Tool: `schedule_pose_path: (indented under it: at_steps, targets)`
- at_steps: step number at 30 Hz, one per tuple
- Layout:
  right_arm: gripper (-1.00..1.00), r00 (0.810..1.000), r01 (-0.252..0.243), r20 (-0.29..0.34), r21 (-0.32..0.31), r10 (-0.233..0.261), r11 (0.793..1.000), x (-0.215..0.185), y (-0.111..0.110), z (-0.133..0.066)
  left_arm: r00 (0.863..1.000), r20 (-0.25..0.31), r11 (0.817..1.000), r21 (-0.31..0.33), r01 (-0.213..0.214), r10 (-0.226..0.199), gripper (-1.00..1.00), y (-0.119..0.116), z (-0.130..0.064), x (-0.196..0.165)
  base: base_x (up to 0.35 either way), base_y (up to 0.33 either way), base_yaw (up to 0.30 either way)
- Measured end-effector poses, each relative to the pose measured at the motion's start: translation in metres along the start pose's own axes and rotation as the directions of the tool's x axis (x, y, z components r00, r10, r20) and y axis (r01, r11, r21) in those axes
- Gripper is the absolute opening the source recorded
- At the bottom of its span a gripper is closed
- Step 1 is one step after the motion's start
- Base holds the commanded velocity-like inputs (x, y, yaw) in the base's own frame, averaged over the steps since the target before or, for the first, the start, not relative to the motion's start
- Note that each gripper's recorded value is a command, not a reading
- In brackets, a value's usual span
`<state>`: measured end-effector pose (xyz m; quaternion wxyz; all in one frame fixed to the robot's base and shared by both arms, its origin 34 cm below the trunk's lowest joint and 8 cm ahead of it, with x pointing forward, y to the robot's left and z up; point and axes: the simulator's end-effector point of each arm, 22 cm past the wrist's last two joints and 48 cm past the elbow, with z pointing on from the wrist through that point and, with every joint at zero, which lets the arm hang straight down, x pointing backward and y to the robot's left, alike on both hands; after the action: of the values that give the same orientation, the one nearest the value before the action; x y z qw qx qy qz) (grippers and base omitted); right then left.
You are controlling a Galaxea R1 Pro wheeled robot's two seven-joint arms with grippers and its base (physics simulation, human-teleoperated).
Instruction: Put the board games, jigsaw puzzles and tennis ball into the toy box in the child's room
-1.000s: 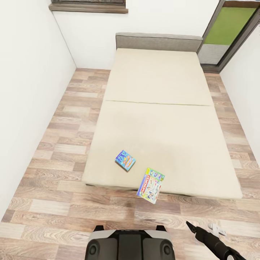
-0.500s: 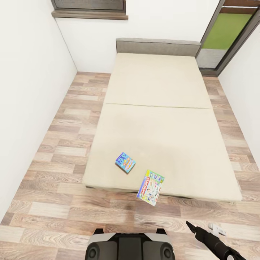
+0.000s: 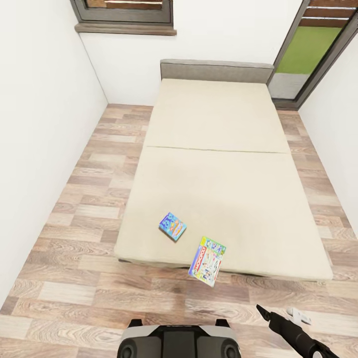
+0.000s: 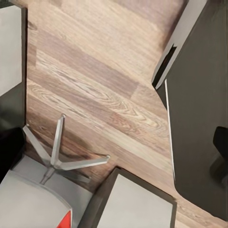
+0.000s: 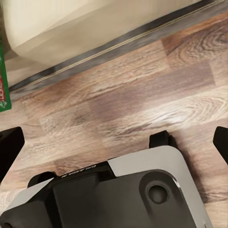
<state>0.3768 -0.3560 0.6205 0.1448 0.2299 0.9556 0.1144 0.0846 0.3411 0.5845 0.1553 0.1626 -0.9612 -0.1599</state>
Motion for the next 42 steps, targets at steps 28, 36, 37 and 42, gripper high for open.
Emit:
schedule_pose_path:
  at_steps: [28, 36, 37, 42]
  targets:
    - [1.0, 0.999, 0.008, 0.039, -0.022, -0.007, 1.0, -0.017, 0.011, -0.006, 0.999, 0.04, 1.0, 0.017, 0.011, -0.012, 1.0, -0.006, -0.006, -0.017, 0.0, 0.0, 0.0]
    - [1.0, 0.999, 0.009, 0.05, -0.027, -0.008, 1.0, -0.022, 0.014, -0.008, 0.999, 0.052, 1.0, 0.022, 0.014, -0.016, 1.0, -0.007, -0.008, -0.022, 0.0, 0.0, 0.0]
    - [1.0, 0.999, 0.009, 0.052, -0.027, -0.008, 1.0, -0.023, 0.014, -0.008, 0.998, 0.053, 1.0, 0.022, 0.015, -0.016, 1.0, -0.007, -0.008, -0.023, 0.0, 0.0, 0.0]
    - [1.0, 0.998, 0.008, 0.055, -0.025, -0.007, 1.0, -0.024, 0.014, -0.009, 0.998, 0.061, 1.0, 0.025, 0.016, -0.018, 1.0, -0.008, -0.009, -0.026, 0.0, 0.0, 0.0]
